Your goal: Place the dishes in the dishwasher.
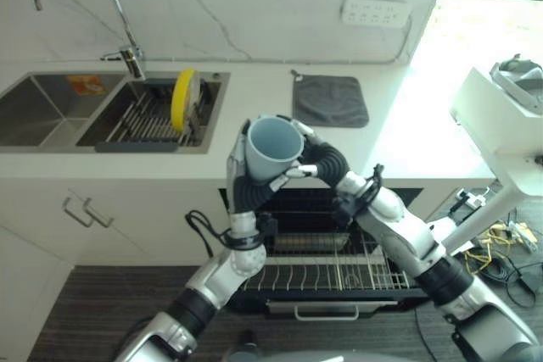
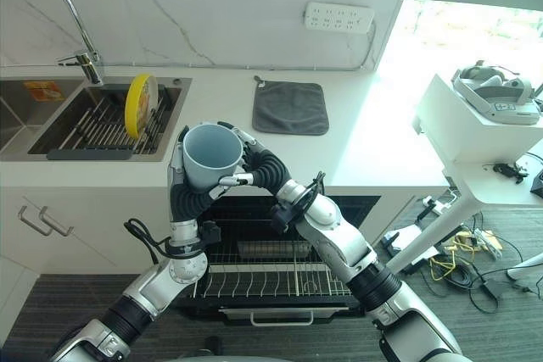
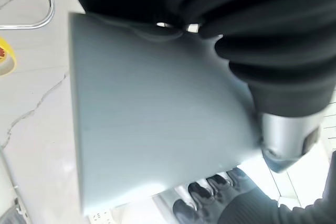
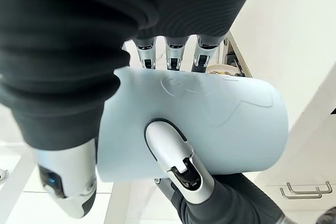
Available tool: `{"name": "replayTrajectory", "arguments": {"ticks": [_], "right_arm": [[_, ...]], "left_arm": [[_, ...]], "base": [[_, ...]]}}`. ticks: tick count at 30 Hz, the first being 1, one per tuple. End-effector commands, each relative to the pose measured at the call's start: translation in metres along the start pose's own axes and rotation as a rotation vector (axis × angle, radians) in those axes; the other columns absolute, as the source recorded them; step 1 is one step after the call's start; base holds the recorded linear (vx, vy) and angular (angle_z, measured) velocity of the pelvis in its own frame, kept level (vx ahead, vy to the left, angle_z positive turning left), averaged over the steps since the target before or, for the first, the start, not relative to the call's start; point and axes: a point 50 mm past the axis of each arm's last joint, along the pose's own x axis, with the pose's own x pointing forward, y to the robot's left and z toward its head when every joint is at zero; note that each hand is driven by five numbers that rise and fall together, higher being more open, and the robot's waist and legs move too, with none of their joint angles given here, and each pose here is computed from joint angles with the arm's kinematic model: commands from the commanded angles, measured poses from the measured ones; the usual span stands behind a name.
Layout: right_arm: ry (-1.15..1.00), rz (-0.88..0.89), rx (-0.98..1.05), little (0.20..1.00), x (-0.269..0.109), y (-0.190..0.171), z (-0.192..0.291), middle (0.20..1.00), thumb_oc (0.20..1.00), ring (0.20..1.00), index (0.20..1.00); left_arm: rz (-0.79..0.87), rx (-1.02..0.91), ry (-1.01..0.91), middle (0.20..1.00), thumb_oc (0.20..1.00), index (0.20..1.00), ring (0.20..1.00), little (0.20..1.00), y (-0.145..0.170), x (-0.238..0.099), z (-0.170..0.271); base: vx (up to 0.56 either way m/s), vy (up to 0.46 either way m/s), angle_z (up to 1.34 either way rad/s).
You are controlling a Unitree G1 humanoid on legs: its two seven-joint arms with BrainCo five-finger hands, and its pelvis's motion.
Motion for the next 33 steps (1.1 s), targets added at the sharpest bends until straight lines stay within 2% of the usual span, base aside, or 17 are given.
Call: {"name": "replayTrajectory", "arguments": {"ticks": [1, 10, 20, 21, 22, 23, 24, 33], "right_arm": [[-0.165, 0.120, 0.015, 1.000, 0.023, 0.020, 0.032, 1.000, 1.000, 1.000, 1.000], [-0.128, 0.094, 0.005, 1.000, 0.025, 0.021, 0.022, 1.000, 1.000, 1.000, 1.000], [-0.137, 0.085, -0.112, 1.000, 0.028, 0.022, 0.021, 1.000, 1.000, 1.000, 1.000], [-0.142, 0.084, -0.142, 0.950, 0.029, 0.023, 0.022, 0.950, 0.950, 0.950, 0.950], [-0.145, 0.082, -0.151, 0.592, 0.029, 0.023, 0.023, 0.592, 0.592, 0.592, 0.592], [-0.154, 0.082, -0.179, 0.322, 0.030, 0.023, 0.024, 0.322, 0.322, 0.322, 0.322], [-0.162, 0.082, -0.195, 0.200, 0.030, 0.023, 0.026, 0.200, 0.200, 0.200, 0.200], [-0.225, 0.064, -0.179, 0.200, 0.031, 0.024, 0.036, 0.200, 0.200, 0.200, 0.200]], "left_arm": [[-0.032, -0.024, -0.135, 0.200, 0.200, 0.200, 0.200, 0.200, -0.019, 0.015, 0.014], [-0.041, 0.028, -0.251, 0.200, 0.200, 0.200, 0.200, 0.200, -0.023, 0.021, 0.024], [-0.055, 0.009, -0.260, 0.200, 0.200, 0.200, 0.200, 0.200, -0.028, 0.024, 0.028], [-0.056, 0.008, -0.262, 0.200, 0.200, 0.200, 0.200, 0.200, -0.028, 0.024, 0.029], [-0.057, 0.007, -0.264, 0.200, 0.200, 0.200, 0.200, 0.200, -0.029, 0.024, 0.029], [-0.059, 0.005, -0.267, 0.200, 0.200, 0.200, 0.200, 0.200, -0.029, 0.024, 0.029], [-0.062, 0.004, -0.270, 0.200, 0.200, 0.200, 0.200, 0.200, -0.029, 0.024, 0.030], [-0.120, -0.011, -0.270, 0.200, 0.200, 0.200, 0.200, 0.200, -0.034, 0.022, 0.033]], "base": [[0.00, 0.000, 0.00], [0.00, 0.000, 0.00], [0.00, 0.000, 0.00], [0.00, 0.000, 0.00], [0.00, 0.000, 0.00], [0.00, 0.000, 0.00], [0.00, 0.000, 0.00], [0.00, 0.000, 0.00]]}}
